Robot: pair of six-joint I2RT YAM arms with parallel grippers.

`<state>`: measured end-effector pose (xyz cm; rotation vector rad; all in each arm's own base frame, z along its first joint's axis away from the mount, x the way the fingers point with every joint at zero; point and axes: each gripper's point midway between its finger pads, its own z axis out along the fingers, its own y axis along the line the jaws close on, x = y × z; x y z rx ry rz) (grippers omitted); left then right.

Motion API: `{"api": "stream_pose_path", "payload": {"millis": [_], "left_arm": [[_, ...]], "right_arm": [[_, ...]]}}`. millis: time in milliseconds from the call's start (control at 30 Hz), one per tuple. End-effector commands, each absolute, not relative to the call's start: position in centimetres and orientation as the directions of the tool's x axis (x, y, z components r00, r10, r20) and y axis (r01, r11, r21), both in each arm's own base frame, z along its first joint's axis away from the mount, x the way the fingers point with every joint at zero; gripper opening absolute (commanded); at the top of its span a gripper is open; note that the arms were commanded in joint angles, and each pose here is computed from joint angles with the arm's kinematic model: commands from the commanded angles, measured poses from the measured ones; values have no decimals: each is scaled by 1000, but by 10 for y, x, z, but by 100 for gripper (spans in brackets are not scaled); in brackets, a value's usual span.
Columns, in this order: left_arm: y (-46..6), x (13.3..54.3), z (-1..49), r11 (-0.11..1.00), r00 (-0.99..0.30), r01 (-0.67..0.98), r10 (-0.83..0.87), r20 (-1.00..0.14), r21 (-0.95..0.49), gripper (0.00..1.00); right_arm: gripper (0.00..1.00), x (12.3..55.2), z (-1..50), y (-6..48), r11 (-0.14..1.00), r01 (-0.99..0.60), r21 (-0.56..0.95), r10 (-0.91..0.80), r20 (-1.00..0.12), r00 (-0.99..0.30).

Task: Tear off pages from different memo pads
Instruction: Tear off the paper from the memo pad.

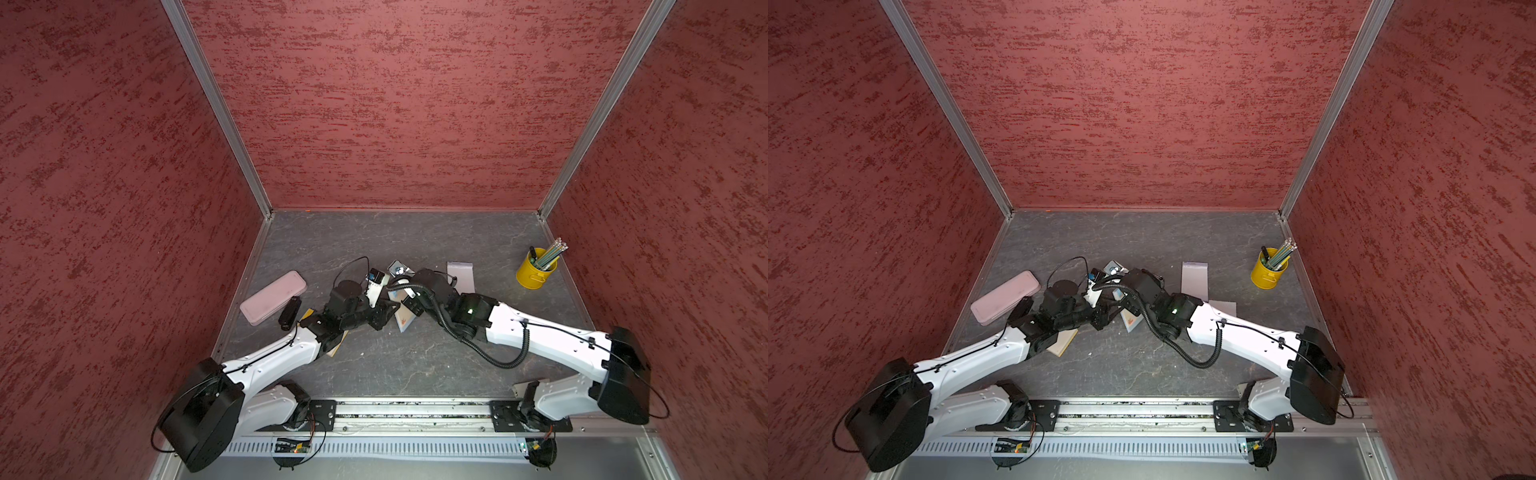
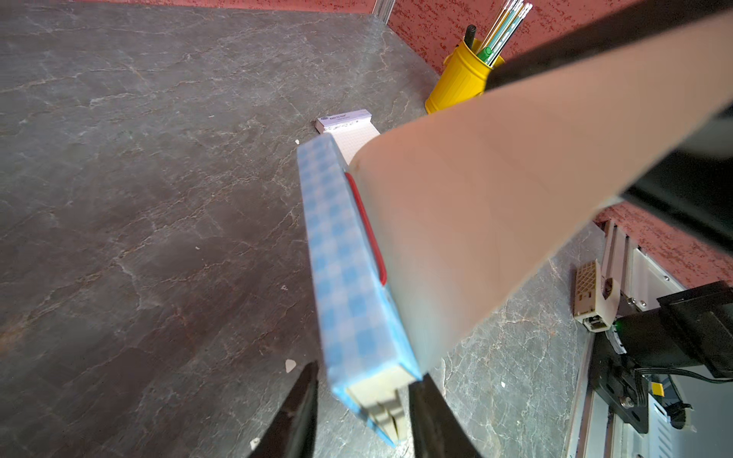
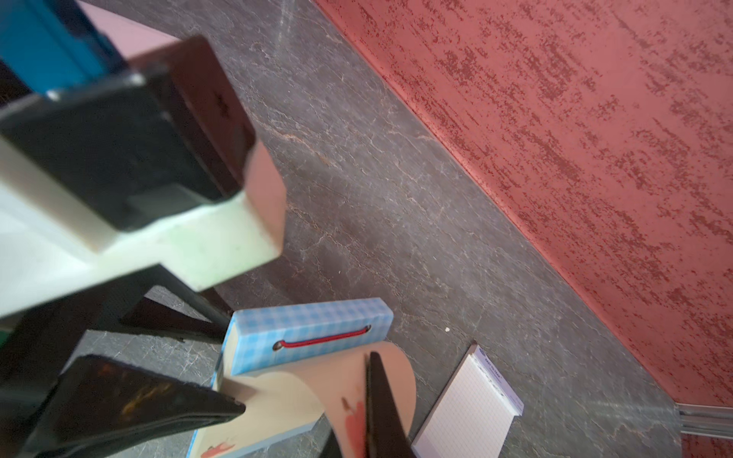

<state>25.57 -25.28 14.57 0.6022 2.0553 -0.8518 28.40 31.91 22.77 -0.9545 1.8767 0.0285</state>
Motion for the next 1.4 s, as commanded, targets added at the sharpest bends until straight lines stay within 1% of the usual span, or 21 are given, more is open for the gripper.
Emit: {"api": "stream_pose_path", "payload": {"millis": [0, 233, 600, 767, 1200, 1367], "left_arm": [[-257, 263, 161, 653, -514, 678, 93, -853, -337, 32], [-255, 266, 162, 664, -518, 663, 74, -852, -345, 19], [-250, 269, 165, 654, -555, 636, 18, -832, -410, 7], [-246, 269, 165, 635, -571, 629, -15, -821, -449, 0], [-238, 269, 169, 604, -611, 606, -64, -789, -519, 0], [-224, 275, 167, 601, -657, 546, -125, -744, -583, 0]], "right_arm": [[0, 284, 262, 321, 717, -614, -330, -528, -832, -169], [0, 284, 264, 320, 721, -610, -330, -524, -835, -167], [0, 291, 263, 311, 743, -562, -364, -535, -828, -170], [0, 302, 257, 300, 768, -519, -374, -535, -821, -200], [0, 328, 242, 274, 818, -466, -337, -499, -818, -286], [0, 341, 232, 253, 849, -424, -316, -472, -815, -337]]}}
